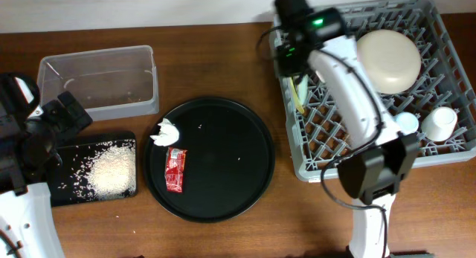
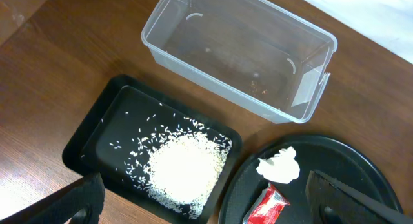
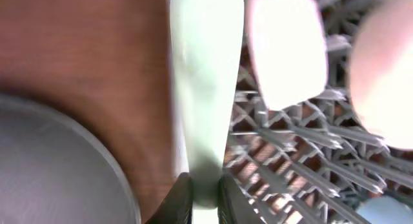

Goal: Sort waste into correct bins and load items into the dishwasher rack
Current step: 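Carry the green spoon to the rack's left side and insert it, then release the green spoon and raise the right arm away from the rack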

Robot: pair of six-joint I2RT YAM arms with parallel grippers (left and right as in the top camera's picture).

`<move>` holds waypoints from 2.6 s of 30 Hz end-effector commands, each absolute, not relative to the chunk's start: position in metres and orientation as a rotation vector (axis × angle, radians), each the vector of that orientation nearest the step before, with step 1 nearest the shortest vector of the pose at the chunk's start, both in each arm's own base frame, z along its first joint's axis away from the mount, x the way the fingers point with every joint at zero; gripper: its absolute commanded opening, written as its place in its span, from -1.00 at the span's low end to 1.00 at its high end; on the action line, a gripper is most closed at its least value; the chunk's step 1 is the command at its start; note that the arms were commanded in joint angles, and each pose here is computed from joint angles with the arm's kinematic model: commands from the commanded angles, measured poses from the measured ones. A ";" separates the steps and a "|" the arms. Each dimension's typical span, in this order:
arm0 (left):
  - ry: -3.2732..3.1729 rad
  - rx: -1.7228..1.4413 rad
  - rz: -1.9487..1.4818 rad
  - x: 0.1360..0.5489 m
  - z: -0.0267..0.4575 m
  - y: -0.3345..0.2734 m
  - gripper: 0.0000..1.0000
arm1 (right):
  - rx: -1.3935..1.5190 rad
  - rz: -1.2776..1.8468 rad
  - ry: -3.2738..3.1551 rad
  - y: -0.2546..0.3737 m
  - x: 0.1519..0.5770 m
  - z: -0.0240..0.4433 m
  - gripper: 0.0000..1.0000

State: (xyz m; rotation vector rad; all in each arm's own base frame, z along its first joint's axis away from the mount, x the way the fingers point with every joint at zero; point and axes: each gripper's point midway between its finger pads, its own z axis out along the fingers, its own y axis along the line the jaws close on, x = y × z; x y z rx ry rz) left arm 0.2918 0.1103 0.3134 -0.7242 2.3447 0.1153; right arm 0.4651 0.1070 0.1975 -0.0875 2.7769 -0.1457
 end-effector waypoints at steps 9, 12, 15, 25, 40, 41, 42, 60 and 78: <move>2.323 -0.739 0.115 0.292 0.319 0.113 0.99 | -0.180 -0.086 2.871 0.083 0.463 0.162 -0.76; 2.323 -0.739 0.115 0.292 0.319 0.113 0.99 | -0.230 -0.079 2.908 0.087 0.458 0.137 -0.76; 2.323 -0.739 0.115 0.292 0.319 0.113 0.99 | -0.340 0.006 2.943 0.101 0.449 0.113 -0.77; 2.323 -0.739 0.115 0.292 0.319 0.113 0.99 | -0.344 0.016 2.901 0.106 0.455 0.120 -0.09; 2.323 -0.739 0.115 0.292 0.319 0.113 0.99 | -0.480 0.308 2.484 0.170 0.403 0.305 -0.02; 2.323 -0.739 0.115 0.292 0.319 0.113 0.99 | -0.489 0.316 2.452 0.172 0.398 0.316 -0.02; 2.323 -0.739 0.115 0.292 0.319 0.113 0.99 | -0.494 0.322 2.428 0.173 0.394 0.324 -0.02; 2.323 -0.739 0.115 0.292 0.319 0.113 0.99 | -0.426 0.256 2.177 0.130 0.313 0.427 0.14; 2.323 -0.739 0.115 0.292 0.319 0.113 0.99 | -0.354 0.229 1.972 0.084 0.221 0.487 0.96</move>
